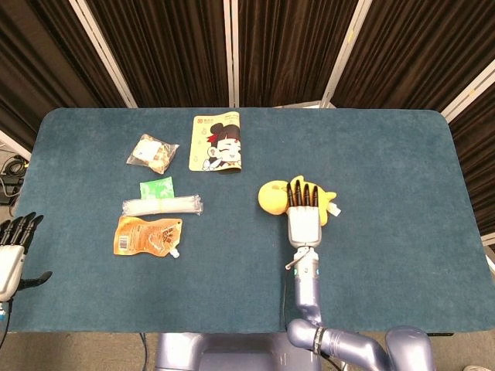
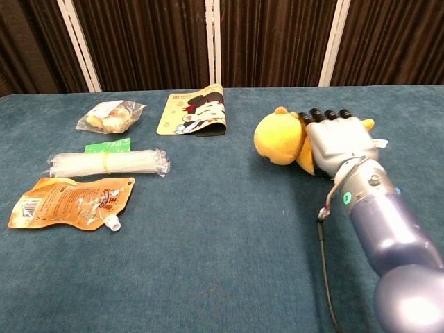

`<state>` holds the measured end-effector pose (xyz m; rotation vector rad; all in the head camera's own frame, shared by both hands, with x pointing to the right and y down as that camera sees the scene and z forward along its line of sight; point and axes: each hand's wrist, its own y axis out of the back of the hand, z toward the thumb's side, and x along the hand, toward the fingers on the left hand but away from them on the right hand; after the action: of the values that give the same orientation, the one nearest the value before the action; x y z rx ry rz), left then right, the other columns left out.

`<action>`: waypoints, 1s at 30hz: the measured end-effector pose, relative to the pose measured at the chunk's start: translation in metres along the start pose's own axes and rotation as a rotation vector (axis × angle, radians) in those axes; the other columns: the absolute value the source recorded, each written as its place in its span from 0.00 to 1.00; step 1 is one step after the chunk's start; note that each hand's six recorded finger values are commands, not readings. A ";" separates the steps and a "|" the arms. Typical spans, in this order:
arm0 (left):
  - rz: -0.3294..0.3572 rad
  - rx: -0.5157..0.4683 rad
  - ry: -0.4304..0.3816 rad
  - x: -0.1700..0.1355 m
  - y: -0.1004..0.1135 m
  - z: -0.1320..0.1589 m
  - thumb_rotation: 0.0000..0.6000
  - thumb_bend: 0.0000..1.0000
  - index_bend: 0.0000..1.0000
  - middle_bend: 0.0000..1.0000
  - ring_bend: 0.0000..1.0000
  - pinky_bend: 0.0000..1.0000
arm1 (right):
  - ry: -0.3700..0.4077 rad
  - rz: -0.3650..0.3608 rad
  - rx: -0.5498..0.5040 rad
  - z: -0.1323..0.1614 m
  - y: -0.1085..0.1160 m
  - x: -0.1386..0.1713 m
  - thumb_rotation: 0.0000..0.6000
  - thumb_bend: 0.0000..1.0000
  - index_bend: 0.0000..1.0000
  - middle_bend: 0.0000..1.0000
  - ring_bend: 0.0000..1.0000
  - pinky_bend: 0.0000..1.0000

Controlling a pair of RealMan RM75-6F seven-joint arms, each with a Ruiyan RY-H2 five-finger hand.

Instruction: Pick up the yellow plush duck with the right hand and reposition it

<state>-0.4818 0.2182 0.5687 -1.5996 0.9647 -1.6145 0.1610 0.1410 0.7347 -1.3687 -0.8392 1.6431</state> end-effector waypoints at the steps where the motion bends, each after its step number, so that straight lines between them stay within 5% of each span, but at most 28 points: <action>1: -0.002 -0.003 0.000 0.000 0.000 0.000 1.00 0.13 0.00 0.00 0.00 0.00 | -0.017 -0.004 -0.008 -0.006 0.003 -0.003 1.00 1.00 0.00 0.00 0.00 0.00; 14: -0.016 0.001 -0.004 -0.001 -0.002 0.002 1.00 0.13 0.00 0.00 0.00 0.00 | -0.034 0.048 -0.052 -0.021 -0.001 -0.003 1.00 1.00 0.00 0.00 0.00 0.00; 30: -0.037 0.009 0.007 0.000 -0.004 0.000 1.00 0.13 0.00 0.00 0.00 0.00 | 0.153 0.049 -0.193 0.032 0.011 0.036 1.00 1.00 0.00 0.00 0.00 0.00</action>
<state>-0.4815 0.2200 0.5719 -1.6156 0.9359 -1.6483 0.1251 0.1684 0.7156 -1.6380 -0.8979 1.5020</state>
